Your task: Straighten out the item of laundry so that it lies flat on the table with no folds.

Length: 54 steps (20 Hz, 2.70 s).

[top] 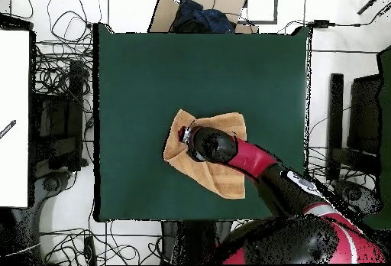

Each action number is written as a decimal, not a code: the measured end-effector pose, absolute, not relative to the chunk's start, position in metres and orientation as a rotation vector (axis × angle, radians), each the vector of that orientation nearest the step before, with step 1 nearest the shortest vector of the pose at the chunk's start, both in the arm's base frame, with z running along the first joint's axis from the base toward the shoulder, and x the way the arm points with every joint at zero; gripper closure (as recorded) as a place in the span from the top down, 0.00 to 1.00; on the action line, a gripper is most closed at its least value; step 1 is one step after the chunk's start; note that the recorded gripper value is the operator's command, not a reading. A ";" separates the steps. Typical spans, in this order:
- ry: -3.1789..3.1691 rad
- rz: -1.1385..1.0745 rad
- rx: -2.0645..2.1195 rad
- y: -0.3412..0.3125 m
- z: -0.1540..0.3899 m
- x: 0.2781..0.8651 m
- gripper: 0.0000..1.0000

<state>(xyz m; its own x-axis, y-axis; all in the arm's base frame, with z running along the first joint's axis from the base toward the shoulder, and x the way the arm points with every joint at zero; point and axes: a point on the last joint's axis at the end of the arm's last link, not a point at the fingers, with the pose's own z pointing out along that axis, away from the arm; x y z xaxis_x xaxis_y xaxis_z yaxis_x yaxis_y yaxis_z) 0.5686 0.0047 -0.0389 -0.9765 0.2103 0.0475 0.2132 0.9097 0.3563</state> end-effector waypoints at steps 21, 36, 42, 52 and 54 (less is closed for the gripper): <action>-3.256 -0.439 -0.129 0.036 0.041 0.621 1.00; -3.273 -0.380 -0.075 0.051 0.053 0.619 1.00; -3.266 -0.381 -0.079 0.051 0.051 0.617 1.00; -3.267 -0.365 -0.067 0.043 0.049 0.613 1.00; -3.273 -0.357 -0.060 0.039 0.048 0.611 1.00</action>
